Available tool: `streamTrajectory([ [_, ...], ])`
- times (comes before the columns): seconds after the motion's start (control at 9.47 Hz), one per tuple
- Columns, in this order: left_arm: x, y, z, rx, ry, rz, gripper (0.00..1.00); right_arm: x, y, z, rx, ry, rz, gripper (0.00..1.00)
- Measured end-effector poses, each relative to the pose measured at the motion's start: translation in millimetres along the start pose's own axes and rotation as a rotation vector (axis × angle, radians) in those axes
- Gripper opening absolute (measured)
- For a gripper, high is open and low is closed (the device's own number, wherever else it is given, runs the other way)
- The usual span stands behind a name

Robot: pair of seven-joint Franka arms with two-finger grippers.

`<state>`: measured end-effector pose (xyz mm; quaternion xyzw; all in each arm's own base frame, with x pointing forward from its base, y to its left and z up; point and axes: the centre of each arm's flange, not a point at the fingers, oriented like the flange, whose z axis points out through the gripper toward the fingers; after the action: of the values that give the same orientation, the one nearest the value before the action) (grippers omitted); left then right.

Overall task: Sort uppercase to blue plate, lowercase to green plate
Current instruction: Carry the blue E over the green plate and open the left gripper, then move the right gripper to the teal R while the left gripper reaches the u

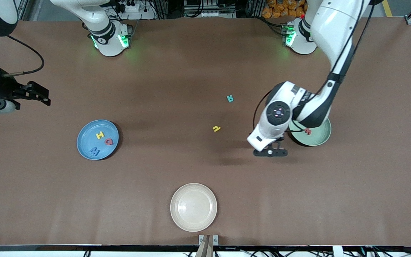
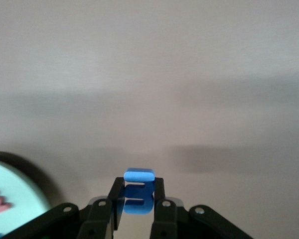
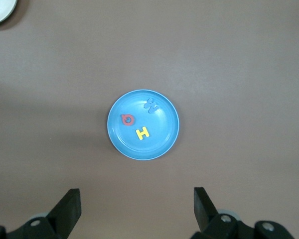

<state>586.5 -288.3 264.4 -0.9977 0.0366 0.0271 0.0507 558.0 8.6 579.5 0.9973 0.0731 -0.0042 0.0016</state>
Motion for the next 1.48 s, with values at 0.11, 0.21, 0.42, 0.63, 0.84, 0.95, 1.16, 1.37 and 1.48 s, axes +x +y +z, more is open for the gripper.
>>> streamTrajectory([
  [0.11, -1.8, -19.1, 0.0, 0.005, -0.009, 0.023, 0.27, 5.7, -14.0, -3.8, -0.002, 0.005, -0.026, 1.0],
  [0.21, -4.2, -36.8, -0.2, 0.01, -0.018, 0.048, 0.27, 12.2, -38.9, -4.2, -0.003, -0.001, -0.067, 1.0],
  [0.42, -6.3, -77.7, -1.7, 0.015, -0.031, 0.105, 0.27, 21.0, -100.7, 7.8, -0.005, -0.024, -0.113, 1.0],
  [0.63, -10.2, -123.3, 2.0, 0.023, -0.08, 0.154, 0.27, 26.5, -174.2, 34.5, -0.014, -0.057, -0.155, 1.0],
  [0.84, -15.7, -144.9, 8.9, 0.03, -0.137, 0.184, 0.27, 19.8, -271.5, 64.7, -0.03, -0.066, -0.219, 1.0],
  [0.95, -18.8, -146.0, 11.9, 0.033, -0.158, 0.194, 0.27, 13.9, -323.4, 83.9, -0.033, -0.047, -0.245, 1.0],
  [1.16, -24.3, -146.0, 17.3, 0.039, -0.19, 0.198, 0.27, -3.8, -400.5, 134.6, -0.055, -0.067, -0.286, 1.0],
  [1.37, -30.2, -149.1, 23.4, 0.045, -0.227, 0.196, 0.27, -21.2, -452.7, 192.3, -0.078, -0.108, -0.357, 1.0],
  [1.48, -32.0, -153.4, 25.2, 0.048, -0.246, 0.19, 0.27, -24.2, -475.0, 222.2, -0.053, -0.1, -0.378, 1.0],
])
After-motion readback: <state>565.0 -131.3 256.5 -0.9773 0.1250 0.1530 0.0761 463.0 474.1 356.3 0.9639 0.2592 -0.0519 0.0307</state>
